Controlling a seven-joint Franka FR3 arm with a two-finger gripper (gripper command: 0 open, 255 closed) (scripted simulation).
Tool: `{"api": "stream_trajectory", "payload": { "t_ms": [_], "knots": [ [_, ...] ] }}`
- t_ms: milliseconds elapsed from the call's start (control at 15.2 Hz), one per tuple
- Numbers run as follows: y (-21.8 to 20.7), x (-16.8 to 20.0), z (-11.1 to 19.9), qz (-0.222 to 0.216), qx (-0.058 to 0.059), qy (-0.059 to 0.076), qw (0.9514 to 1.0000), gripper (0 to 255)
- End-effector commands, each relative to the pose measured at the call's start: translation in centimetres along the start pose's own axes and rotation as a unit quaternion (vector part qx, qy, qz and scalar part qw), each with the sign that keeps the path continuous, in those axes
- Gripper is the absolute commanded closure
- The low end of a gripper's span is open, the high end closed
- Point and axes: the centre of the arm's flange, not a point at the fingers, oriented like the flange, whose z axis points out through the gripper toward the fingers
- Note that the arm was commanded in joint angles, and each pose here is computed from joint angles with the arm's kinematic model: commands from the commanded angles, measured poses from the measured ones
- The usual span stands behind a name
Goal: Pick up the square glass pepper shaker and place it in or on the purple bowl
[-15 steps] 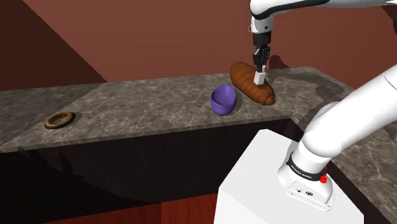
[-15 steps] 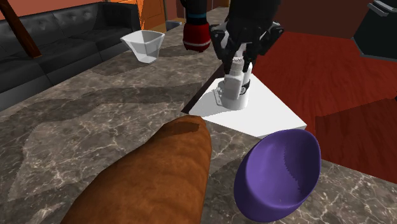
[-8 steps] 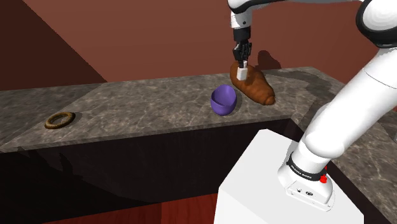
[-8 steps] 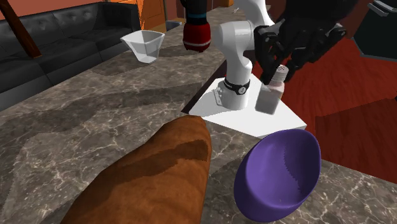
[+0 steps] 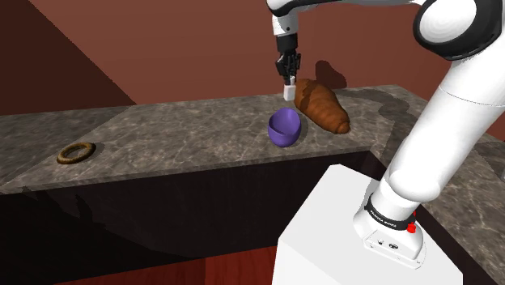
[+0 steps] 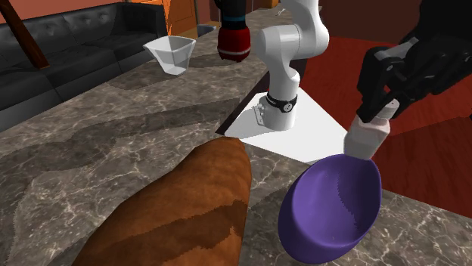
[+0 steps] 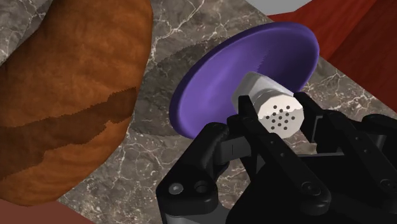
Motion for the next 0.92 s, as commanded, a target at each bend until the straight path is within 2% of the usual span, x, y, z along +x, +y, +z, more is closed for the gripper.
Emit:
{"api": "stream_trajectory", "payload": {
  "t_ms": [0, 858],
  "knots": [
    [0.0, 0.3, 0.9, 0.000, 0.000, 0.000, 1.0000, 255],
    [0.0, 2.0, 7.5, 0.000, 0.000, 0.000, 1.0000, 255]
  ]
}}
